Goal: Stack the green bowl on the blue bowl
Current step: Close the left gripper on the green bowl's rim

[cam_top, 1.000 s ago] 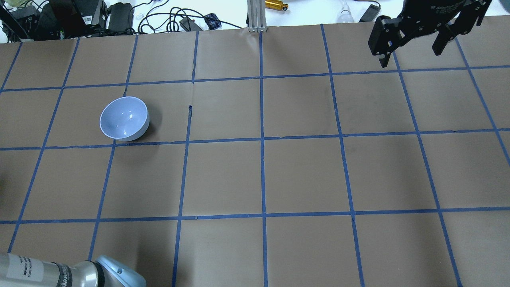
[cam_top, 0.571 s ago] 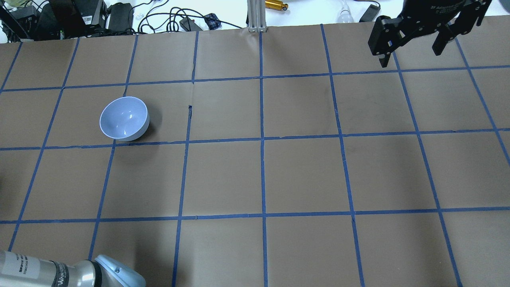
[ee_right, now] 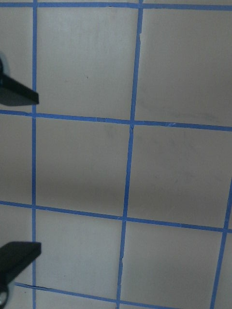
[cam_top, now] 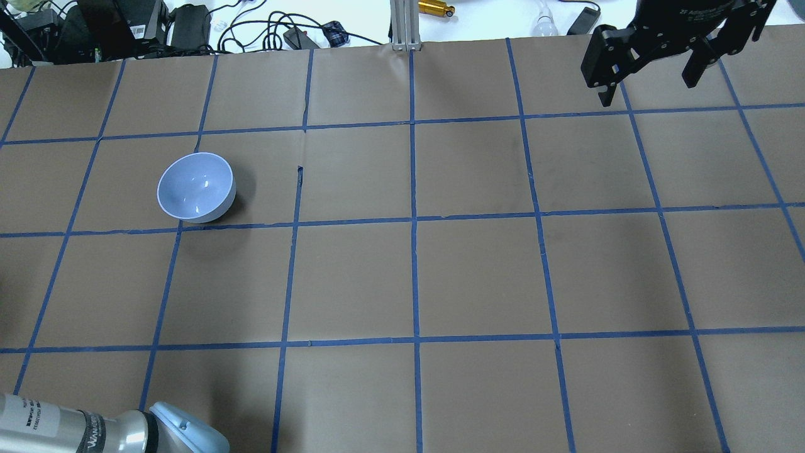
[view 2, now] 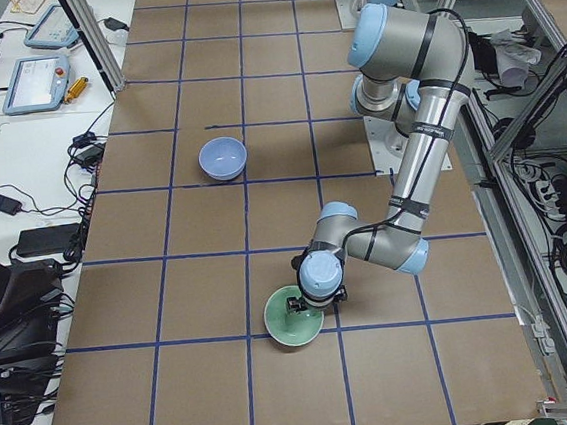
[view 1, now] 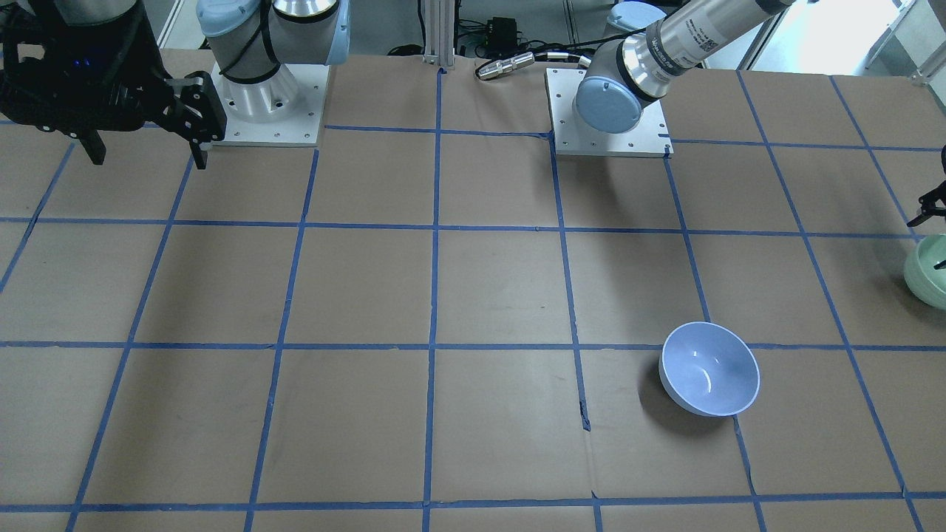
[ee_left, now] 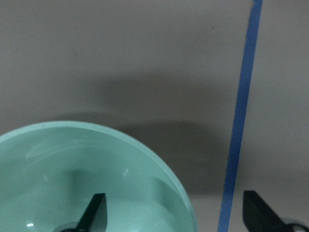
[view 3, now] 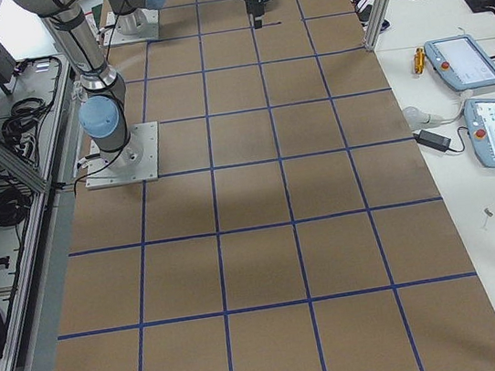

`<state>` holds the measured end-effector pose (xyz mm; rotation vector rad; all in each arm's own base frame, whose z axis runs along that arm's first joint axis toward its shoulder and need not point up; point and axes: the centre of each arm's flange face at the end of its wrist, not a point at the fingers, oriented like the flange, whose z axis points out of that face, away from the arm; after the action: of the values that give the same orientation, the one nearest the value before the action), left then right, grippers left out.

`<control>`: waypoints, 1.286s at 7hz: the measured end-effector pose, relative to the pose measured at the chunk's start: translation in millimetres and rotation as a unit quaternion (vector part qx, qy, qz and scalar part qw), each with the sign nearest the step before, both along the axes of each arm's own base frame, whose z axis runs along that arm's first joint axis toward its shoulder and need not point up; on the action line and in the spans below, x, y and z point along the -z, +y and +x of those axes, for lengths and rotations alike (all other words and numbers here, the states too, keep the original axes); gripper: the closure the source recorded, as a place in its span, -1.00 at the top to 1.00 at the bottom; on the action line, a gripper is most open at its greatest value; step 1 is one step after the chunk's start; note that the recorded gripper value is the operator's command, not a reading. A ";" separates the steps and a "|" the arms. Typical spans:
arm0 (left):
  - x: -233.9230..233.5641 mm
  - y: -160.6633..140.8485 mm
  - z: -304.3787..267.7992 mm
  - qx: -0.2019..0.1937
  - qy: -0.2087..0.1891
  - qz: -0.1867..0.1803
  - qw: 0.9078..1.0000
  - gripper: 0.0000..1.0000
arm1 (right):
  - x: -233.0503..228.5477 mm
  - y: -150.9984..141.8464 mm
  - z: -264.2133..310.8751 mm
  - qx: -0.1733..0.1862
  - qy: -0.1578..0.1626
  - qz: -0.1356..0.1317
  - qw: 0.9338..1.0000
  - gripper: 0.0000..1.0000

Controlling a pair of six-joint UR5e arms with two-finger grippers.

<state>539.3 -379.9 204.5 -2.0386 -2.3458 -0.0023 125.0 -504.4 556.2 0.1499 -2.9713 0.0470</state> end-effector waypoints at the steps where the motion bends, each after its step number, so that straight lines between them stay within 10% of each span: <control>1: 3.0 -0.5 0.8 -0.001 -0.002 0.000 1.000 0.82 | 0.0 0.0 0.0 0.000 0.000 0.000 1.000 1.00; 9: 3.8 -0.3 0.5 -0.005 -0.003 -0.002 1.000 -0.10 | 0.0 0.0 0.0 0.000 0.000 0.000 1.000 1.00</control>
<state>539.8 -380.2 200.7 -2.0313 -2.3617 -0.0055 125.1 -504.4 556.1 0.1499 -2.9718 0.0470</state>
